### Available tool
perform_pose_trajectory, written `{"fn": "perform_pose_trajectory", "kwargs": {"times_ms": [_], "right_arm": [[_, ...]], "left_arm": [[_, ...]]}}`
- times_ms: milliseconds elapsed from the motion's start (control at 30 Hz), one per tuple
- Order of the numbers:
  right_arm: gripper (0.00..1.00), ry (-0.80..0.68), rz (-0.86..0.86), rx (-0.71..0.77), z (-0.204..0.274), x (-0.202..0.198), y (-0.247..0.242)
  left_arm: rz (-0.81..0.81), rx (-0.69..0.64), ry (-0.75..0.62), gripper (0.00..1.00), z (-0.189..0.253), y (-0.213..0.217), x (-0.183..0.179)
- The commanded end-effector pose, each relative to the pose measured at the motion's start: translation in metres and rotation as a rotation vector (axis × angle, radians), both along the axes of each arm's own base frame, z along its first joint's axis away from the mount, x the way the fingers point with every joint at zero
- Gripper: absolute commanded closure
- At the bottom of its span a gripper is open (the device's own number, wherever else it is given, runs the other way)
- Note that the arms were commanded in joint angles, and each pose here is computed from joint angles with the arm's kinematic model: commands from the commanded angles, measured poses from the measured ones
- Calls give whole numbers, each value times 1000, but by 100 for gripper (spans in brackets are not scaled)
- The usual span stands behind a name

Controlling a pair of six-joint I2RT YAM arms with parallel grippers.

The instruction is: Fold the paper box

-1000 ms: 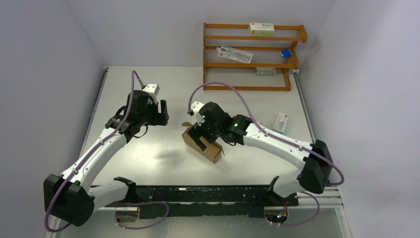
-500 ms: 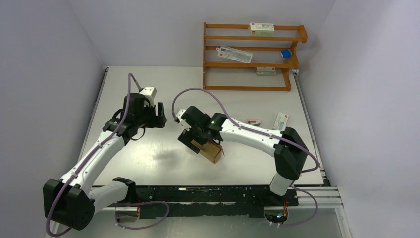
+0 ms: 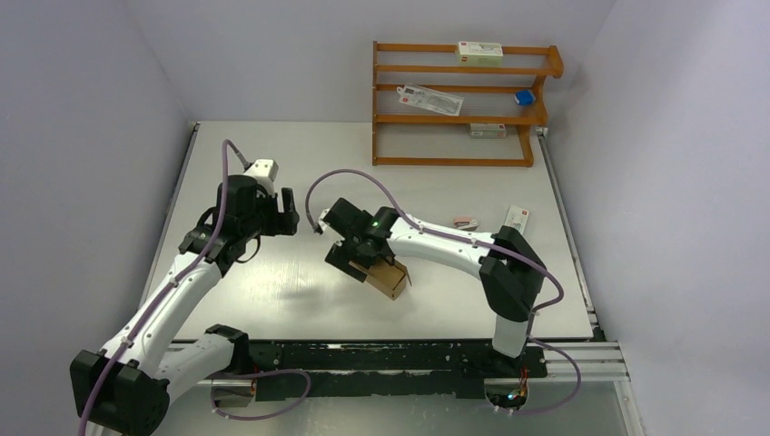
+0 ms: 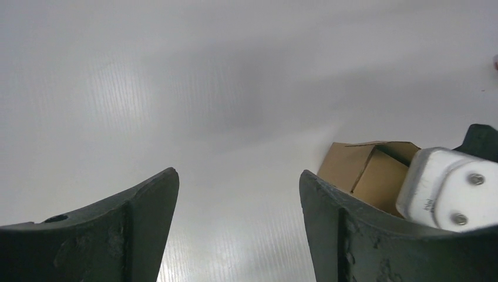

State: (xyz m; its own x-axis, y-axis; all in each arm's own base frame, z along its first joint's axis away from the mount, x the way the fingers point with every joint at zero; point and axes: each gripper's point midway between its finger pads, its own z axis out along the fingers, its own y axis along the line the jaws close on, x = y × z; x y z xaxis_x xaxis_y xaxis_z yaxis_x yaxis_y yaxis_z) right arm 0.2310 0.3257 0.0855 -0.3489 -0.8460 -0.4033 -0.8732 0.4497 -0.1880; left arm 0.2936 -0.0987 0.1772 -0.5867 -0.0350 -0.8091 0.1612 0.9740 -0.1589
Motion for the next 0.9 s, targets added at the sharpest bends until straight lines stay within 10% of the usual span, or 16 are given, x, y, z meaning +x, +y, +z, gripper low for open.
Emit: {"fn": "perform_pose_trajectory", "kwargs": {"times_ms": [0,267,867], "right_arm": [[18,7,56,-23,0,-2,7],[45,42,157,-29,1,-8,13],[31,42,670,-27,6,-12,46]], "left_arm": [[31,24,-30,20,4,10,3],[59,32,-40,20,6,17,4],[25,10,-51,21,5,18,5]]}}
